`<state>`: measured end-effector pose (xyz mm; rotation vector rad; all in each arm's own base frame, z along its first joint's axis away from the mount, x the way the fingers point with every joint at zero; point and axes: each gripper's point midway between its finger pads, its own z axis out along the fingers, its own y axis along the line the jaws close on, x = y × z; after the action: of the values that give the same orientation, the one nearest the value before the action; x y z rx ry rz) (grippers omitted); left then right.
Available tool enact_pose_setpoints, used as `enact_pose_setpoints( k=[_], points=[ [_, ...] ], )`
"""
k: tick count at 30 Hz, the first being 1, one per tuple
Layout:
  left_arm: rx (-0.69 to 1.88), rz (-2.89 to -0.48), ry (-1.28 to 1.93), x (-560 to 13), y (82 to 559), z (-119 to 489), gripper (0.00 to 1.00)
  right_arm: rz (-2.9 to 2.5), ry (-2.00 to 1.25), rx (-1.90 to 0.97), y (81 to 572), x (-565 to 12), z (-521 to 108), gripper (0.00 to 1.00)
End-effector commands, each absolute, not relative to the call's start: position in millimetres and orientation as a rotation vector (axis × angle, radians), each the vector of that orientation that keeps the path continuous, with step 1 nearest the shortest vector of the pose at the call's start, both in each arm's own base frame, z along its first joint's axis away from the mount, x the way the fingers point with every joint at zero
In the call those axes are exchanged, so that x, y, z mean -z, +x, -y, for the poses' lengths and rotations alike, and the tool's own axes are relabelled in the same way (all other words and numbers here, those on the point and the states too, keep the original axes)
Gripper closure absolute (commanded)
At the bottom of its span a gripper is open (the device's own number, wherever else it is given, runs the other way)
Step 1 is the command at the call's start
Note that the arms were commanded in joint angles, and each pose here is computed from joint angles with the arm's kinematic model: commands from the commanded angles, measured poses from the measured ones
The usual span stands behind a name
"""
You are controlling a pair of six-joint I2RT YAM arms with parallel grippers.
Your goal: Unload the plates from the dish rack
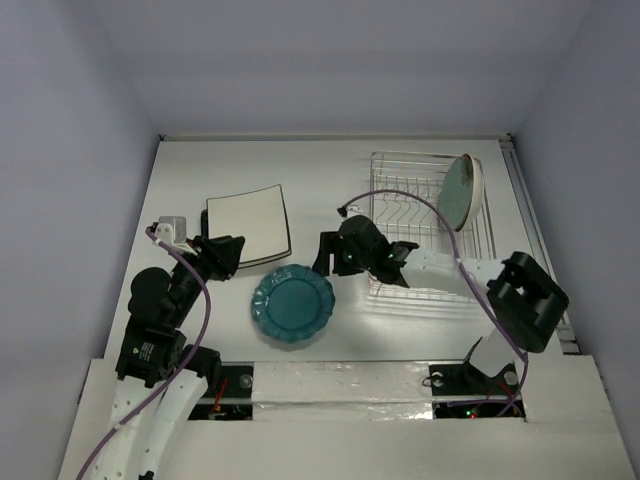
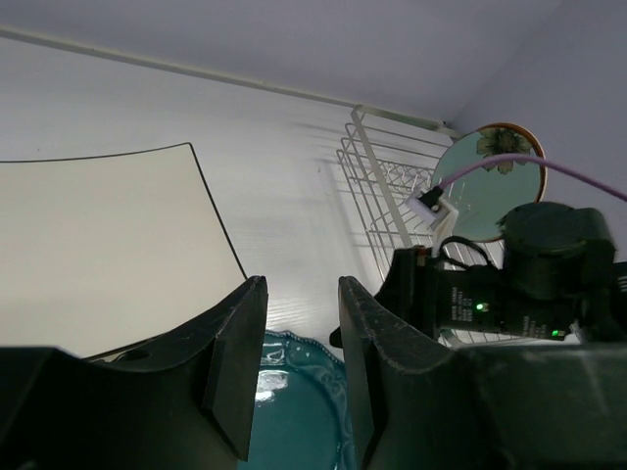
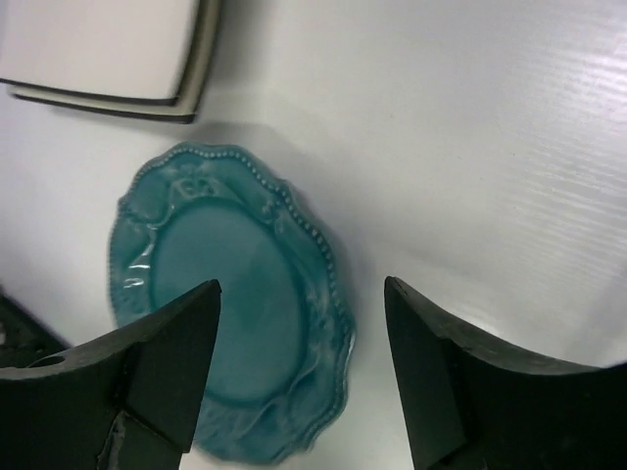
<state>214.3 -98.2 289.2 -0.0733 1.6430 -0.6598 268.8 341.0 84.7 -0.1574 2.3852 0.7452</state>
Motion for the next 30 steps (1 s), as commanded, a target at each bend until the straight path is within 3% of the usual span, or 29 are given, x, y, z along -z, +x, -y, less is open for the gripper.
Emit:
enact_pose_setpoints(
  k=[1,3,4,5,6,10,11,14,21,22,23,26,30],
  points=[
    [0.67,-1.581,-0.053,-304.5,213.6,99.0,0.68,-2.191,-0.198,-0.759,276.8,-173.5,-337.4,0.28],
    [0.67,-1.582,-0.053,-304.1,213.3,98.9,0.68,-2.137,-0.131,-0.703,287.7,-197.1,-319.1,0.48],
    [0.669,-1.579,-0.054,-304.7,212.8,98.5,0.68,-2.117,-0.108,-0.687,293.0,-207.1,-309.4,0.66],
    [0.669,-1.579,-0.054,-304.7,212.8,98.5,0.68,-2.096,-0.081,-0.669,295.0,-220.3,-294.7,0.94],
    [0.67,-1.576,-0.054,-305.4,212.6,98.5,0.68,-2.074,-0.042,-0.633,302.7,-228.7,-279.7,1.0],
    [0.674,-1.566,-0.048,-307.3,210.3,99.2,0.79,-2.006,0.132,-0.411,326.1,-254.1,-195.9,1.0],
    [0.674,-1.563,-0.047,-307.9,209.4,98.9,0.87,-2.01,0.193,-0.317,330.4,-252.4,-166.8,1.0],
    [0.663,-1.554,-0.065,-309.8,209.1,95.4,1.0,-1.978,0.333,-0.087,338.5,-260.7,-103.7,1.0],
    [0.67,-1.55,-0.064,-310.6,205.9,96.5,1.0,-2.011,0.456,0.16,361.6,-252.4,-44.3,0.98],
    [0.671,-1.547,-0.062,-311.2,205.2,96.6,0.99,-2.011,0.464,0.195,363.1,-251.1,-40.5,0.94],
    [0.673,-1.546,-0.061,-311.5,204.8,96.7,0.95,-2.027,0.47,0.211,366.5,-246.1,-37.2,0.82],
    [0.684,-1.541,-0.047,-313.1,202.3,99.2,0.87,-2.029,0.501,0.262,368.9,-239.5,-26.8,0.62],
    [0.693,-1.541,-0.038,-313.0,200.8,101.3,0.83,-2.032,0.54,0.318,366.7,-229.9,-13.6,0.6]
  ],
)
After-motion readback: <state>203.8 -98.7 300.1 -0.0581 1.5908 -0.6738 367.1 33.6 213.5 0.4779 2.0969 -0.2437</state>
